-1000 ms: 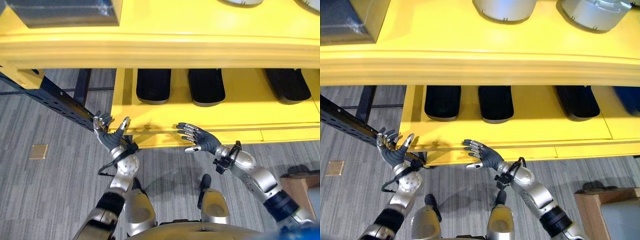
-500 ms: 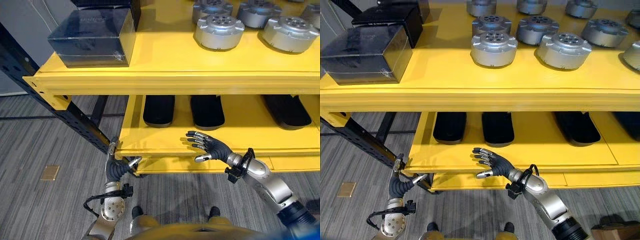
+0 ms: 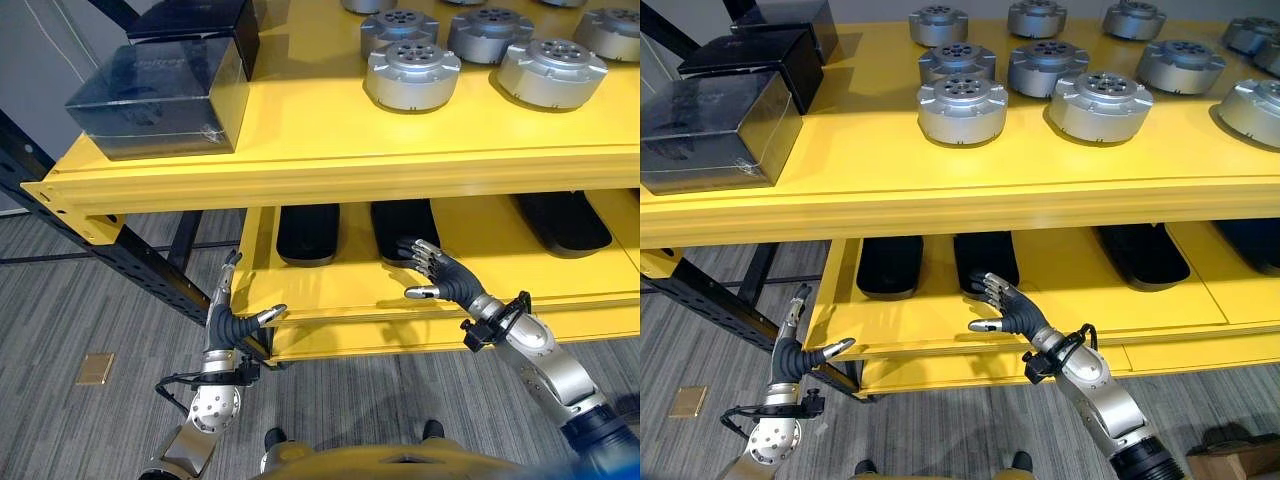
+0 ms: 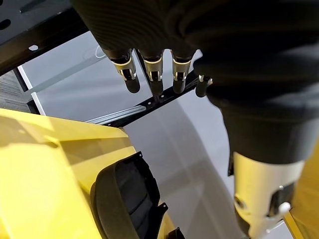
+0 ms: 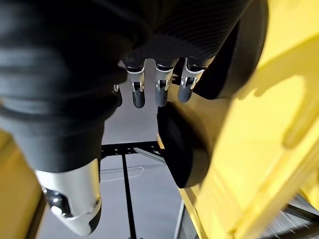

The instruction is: Move parts from the plastic box to the shelf.

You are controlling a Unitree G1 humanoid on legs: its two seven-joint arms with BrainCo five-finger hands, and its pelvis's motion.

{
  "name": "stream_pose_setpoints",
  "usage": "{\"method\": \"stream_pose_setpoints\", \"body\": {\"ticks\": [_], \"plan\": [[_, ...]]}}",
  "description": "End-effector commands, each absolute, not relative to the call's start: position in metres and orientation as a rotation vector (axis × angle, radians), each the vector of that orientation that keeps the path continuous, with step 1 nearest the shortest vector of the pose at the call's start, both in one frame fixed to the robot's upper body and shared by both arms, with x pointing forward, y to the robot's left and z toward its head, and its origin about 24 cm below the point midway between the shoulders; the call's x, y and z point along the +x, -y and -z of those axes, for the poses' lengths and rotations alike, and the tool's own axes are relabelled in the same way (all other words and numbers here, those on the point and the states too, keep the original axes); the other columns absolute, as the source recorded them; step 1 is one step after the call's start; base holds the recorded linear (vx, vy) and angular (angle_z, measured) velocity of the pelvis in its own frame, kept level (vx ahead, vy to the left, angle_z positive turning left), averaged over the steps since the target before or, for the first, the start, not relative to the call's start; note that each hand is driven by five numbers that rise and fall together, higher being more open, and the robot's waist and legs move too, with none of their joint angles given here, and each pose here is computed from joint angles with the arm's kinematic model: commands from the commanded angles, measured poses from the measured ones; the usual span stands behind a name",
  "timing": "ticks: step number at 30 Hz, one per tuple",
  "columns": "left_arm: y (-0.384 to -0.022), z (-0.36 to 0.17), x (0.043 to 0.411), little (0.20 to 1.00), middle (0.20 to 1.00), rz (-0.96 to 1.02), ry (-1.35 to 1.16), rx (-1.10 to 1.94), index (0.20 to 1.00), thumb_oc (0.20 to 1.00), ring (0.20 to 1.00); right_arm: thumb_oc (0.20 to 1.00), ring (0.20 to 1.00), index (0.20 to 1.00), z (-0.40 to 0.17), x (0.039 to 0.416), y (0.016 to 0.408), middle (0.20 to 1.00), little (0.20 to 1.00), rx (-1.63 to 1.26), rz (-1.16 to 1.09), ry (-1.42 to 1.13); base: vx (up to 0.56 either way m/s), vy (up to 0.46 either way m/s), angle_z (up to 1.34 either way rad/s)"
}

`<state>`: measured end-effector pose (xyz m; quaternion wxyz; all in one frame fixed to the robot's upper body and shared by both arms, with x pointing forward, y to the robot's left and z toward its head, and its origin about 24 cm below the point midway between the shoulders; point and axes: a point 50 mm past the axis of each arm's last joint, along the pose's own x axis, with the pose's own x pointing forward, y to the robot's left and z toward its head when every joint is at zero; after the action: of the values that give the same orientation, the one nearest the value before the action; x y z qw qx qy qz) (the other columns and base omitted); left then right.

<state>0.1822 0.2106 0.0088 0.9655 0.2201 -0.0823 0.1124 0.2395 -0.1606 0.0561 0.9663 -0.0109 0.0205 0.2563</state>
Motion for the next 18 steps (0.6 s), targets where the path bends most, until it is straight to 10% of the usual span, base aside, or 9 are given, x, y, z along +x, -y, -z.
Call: {"method": "stream_pose_setpoints", "body": {"ticks": [1,18], "plan": [[-0.218,-0.047,0.194,1.0,1.0,-0.215,0.378,0.461,1.0,1.0,1.0,1.0,1.0,1.0,-0.098,0.243,0.163,1.0,1.0,0.013,-0.446,0.209,0.02,-0.039,0.02],[-0.214,-0.077,0.195,1.0,1.0,-0.234,0.53,0.465,1.0,1.0,1.0,1.0,1.0,1.0,-0.104,0.232,0.202,1.0,1.0,0.033,0.02,0.353,0.02,-0.049,-0.05]]}}
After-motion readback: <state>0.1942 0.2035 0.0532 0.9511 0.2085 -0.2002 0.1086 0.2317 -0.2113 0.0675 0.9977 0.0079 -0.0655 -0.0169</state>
